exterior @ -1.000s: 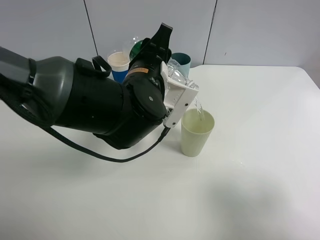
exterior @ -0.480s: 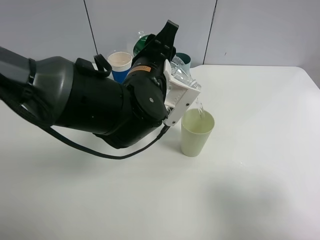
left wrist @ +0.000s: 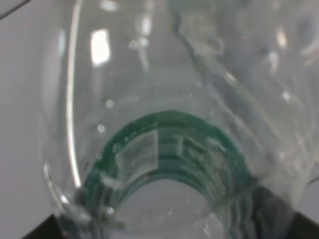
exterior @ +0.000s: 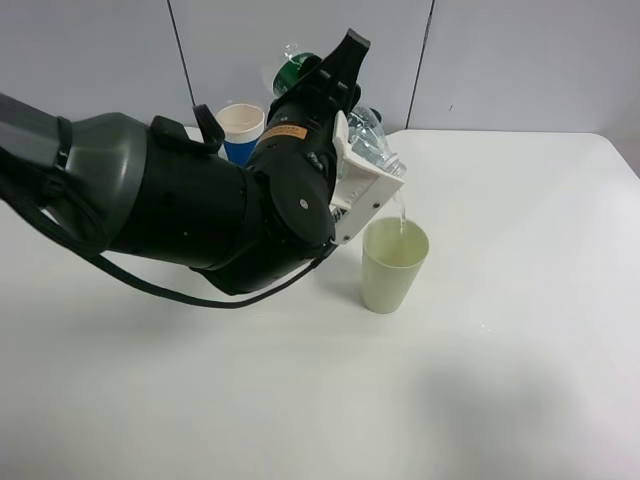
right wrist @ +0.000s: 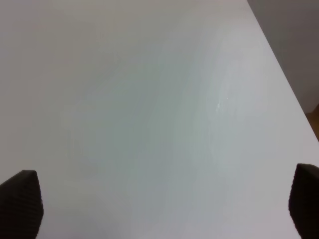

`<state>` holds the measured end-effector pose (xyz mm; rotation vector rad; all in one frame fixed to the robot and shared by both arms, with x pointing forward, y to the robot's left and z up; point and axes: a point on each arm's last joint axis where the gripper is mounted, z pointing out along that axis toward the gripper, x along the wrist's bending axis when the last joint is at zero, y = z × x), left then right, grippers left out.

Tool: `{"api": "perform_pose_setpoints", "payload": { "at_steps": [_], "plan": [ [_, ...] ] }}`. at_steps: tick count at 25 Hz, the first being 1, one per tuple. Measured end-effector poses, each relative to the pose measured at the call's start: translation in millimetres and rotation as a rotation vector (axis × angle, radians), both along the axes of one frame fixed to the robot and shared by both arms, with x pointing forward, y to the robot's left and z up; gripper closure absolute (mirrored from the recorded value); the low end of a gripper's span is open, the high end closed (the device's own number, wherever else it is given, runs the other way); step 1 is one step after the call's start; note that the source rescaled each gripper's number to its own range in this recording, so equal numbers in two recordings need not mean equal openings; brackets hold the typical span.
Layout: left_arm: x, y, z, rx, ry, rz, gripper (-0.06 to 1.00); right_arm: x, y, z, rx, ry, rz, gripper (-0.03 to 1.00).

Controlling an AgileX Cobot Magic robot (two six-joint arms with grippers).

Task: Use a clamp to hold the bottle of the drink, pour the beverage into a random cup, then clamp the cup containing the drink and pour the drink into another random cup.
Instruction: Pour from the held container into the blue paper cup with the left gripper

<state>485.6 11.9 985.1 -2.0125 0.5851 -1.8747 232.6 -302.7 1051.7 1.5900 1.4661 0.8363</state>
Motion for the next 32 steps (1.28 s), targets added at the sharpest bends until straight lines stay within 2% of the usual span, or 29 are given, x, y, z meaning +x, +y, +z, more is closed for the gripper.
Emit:
{"api": "perform_pose_setpoints", "payload": {
  "at_steps": [15, 22, 32],
  "plan": [
    [0.0, -6.6, 6.5, 0.050, -0.075, -0.075, 0.94, 0.0, 0.0, 0.0, 0.000, 0.000, 0.000, -0.03],
    [-0.1, -6.8, 8.3, 0.127, -0.100, -0.080, 0.94, 0.0, 0.0, 0.0, 0.000, 0.000, 0.000, -0.03],
    [-1.6, -15.5, 15.1, 0.171, -0.187, -0.171, 0.94, 0.0, 0.0, 0.0, 0.000, 0.000, 0.000, -0.03]
  ]
}}
